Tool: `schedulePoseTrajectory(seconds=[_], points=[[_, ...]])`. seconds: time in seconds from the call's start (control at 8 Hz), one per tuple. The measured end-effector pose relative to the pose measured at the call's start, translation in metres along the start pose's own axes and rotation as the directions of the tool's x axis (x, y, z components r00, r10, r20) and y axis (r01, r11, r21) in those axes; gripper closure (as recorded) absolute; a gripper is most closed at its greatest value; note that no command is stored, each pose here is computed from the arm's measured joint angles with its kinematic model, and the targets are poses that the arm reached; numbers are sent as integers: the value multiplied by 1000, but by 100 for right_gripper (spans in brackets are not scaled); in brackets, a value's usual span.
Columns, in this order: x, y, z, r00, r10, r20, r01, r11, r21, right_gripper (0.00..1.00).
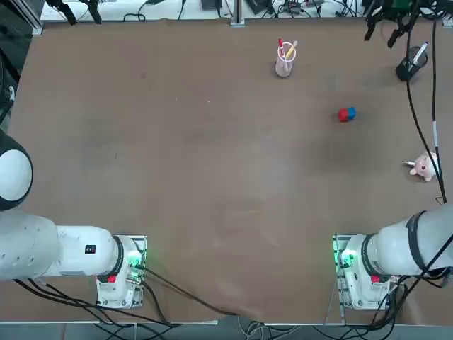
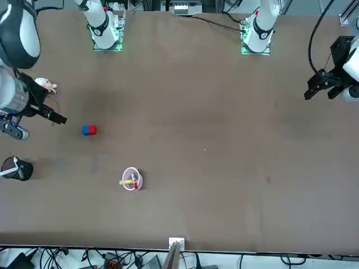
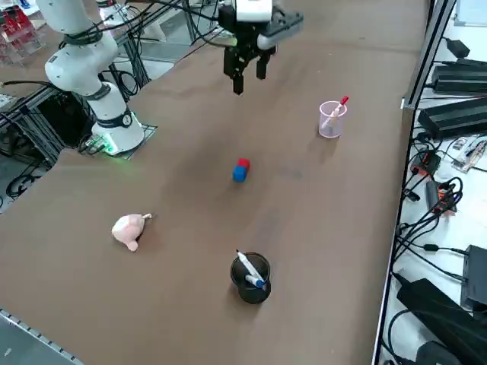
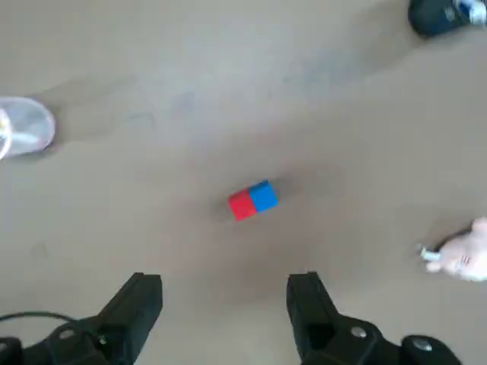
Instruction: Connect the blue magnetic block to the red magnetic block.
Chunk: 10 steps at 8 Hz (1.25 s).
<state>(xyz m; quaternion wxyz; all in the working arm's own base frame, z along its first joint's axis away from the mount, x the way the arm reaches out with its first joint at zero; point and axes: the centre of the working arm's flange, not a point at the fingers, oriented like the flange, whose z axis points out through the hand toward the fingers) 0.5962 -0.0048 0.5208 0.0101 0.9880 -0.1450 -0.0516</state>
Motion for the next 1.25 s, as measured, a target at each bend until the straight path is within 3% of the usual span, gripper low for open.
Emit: schedulePoseTrajectory(seconds=[0.5, 1.0, 1.25], points=[[-40, 2, -71, 990, -104, -100, 109, 993, 52, 0], [-103, 3, -107, 958, -272, -91, 276, 961, 36, 0], [-115, 6, -108, 936, -339, -95, 343, 939, 30, 0]])
